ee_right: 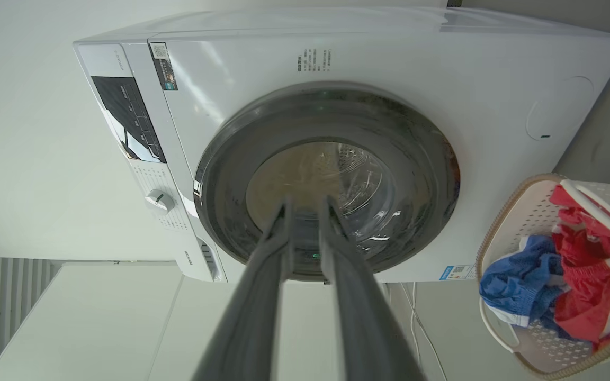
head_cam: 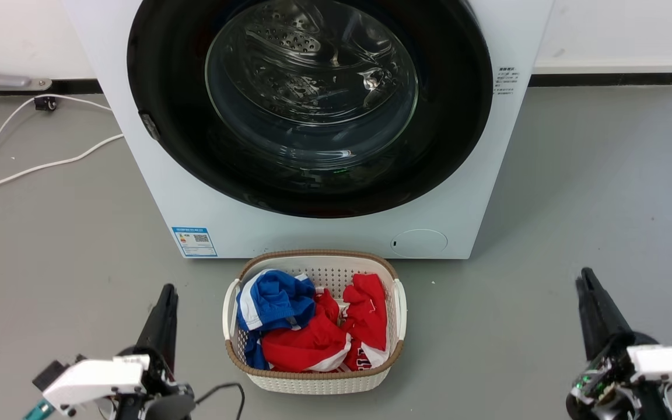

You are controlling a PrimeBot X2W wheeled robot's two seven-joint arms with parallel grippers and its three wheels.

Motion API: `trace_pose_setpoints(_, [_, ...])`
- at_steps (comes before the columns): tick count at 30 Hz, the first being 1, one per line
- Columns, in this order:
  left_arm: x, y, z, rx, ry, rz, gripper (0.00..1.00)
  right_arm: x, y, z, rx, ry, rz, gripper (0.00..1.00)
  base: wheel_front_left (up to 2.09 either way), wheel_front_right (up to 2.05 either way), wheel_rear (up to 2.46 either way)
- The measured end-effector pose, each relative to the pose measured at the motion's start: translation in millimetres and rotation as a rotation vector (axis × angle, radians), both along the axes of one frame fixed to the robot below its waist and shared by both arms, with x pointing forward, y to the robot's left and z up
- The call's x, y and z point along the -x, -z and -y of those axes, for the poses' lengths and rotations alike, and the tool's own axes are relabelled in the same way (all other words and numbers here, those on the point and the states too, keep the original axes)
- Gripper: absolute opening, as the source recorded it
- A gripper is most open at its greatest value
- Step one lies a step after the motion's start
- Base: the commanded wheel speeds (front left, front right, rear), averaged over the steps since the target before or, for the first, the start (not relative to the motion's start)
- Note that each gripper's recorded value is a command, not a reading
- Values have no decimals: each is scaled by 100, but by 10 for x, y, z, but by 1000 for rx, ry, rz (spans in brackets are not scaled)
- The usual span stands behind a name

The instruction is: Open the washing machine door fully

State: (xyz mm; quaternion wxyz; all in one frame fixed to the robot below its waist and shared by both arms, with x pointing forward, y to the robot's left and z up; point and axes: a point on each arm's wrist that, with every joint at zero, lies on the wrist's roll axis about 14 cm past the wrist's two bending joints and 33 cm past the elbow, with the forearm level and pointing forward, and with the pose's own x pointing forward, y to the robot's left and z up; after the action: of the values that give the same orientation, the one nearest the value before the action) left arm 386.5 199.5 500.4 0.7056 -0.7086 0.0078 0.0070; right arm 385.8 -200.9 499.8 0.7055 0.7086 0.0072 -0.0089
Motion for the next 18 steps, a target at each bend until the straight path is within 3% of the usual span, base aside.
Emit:
trace_pose_setpoints(7, [105,189,-14,-12,-17,-56,100,116,223,21,8,19,-67,100,0,0,0])
trace_pose_setpoints(18, [65,18,-31,-215,-33,-29,100,120,110,95,229,46,-42,100,0,0,0])
